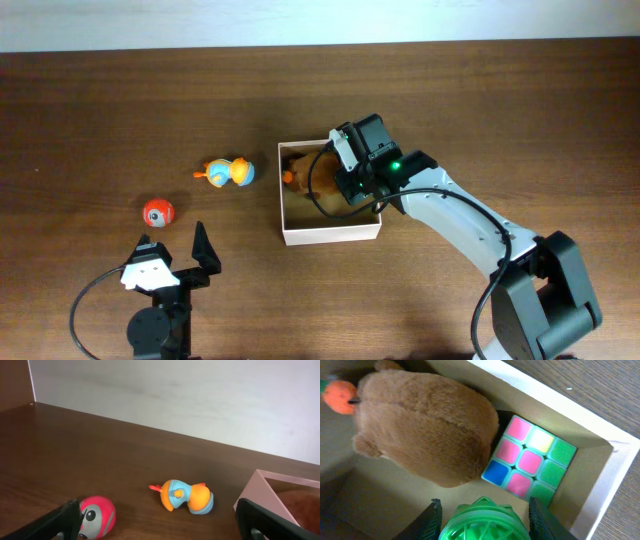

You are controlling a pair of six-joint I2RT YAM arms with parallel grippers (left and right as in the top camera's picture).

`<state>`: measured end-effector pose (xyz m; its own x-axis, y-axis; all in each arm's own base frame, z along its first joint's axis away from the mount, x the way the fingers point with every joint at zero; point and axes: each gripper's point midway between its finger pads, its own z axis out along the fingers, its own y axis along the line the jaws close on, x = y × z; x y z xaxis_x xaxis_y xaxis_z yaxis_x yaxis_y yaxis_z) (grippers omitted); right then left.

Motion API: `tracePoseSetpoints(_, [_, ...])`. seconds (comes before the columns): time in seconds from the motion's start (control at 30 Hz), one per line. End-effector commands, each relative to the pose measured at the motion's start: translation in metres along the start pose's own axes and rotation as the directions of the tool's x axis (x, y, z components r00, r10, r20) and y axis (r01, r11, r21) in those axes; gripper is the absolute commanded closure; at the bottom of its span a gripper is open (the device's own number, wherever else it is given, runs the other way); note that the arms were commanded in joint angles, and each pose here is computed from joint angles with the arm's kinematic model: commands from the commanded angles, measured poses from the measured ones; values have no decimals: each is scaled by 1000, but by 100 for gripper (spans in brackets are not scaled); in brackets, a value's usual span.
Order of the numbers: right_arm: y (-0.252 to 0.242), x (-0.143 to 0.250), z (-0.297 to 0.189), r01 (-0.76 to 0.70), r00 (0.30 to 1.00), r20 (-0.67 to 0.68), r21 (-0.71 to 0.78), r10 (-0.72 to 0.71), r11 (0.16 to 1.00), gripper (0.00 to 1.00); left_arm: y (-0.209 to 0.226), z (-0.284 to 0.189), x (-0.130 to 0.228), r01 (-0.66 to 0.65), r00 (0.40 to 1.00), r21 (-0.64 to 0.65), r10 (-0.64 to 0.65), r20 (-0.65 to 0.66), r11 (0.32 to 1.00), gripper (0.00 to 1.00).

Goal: Pack container
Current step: 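Lower the green ball into the box front and open the right gripper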

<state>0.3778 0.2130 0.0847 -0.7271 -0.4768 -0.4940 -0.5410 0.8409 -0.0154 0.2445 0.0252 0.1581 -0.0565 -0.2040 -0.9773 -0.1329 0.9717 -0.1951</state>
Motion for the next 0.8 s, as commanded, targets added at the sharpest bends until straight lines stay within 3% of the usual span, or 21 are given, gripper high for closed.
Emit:
tracePoseSetpoints(0.0, [-3,-7,-1,15,1000,9,32,-15,999,66,-1,0,1,-13,1000,10,13,1,1000,1])
tracePoseSetpoints(0.77, [-3,12,-1,14,998,-66,28,-12,1000,68,-1,0,1,-13,1000,11,13,1,1000,1])
